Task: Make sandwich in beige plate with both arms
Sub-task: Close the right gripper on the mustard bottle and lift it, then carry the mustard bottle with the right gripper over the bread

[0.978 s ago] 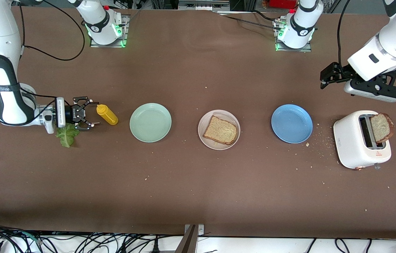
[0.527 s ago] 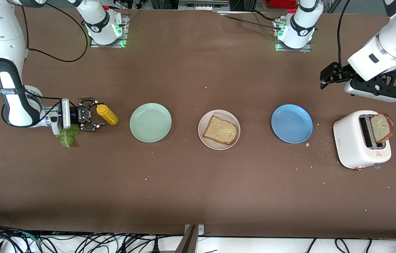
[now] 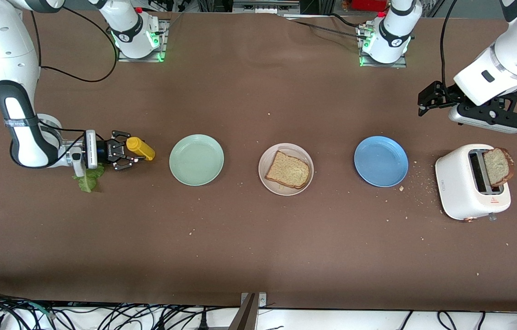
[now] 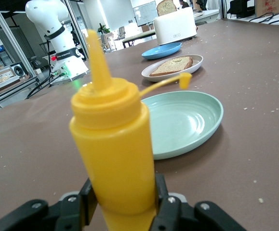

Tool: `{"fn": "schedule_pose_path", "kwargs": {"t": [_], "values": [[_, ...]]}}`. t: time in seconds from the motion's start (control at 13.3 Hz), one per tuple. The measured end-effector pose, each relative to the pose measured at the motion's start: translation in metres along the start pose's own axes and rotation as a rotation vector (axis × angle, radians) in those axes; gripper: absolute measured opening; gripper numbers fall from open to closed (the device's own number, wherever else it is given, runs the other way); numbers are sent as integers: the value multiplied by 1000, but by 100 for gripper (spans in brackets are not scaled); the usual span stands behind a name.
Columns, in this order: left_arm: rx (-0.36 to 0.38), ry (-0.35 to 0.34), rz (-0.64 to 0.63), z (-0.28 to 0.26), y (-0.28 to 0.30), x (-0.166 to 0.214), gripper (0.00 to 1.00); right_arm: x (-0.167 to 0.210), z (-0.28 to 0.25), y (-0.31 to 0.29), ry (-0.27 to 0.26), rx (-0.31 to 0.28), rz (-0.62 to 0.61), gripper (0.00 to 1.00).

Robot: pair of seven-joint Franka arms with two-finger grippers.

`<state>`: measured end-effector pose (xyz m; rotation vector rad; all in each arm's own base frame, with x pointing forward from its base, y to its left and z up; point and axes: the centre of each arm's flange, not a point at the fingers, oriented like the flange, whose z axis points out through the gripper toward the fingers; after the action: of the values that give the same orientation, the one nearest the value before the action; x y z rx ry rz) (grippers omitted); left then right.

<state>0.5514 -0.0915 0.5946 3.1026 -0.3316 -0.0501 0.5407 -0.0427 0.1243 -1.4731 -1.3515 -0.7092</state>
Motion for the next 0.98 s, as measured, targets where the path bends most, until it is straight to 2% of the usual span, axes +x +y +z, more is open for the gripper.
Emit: {"fn": "schedule_pose_path", "kwargs": {"t": [0.23,0.45,0.6,0.98], "values": [[0,0,0,0,0,0,100,39,-16,26,-38,-21,-32,37],[0,0,0,0,0,0,100,114,-25,54,-124,-21,-17,26],[0,0,0,0,0,0,100,163,-22,66,-203,-28,13,14],[0,0,0,0,0,0,100,277,27,94,-455,-106,81,14]]}}
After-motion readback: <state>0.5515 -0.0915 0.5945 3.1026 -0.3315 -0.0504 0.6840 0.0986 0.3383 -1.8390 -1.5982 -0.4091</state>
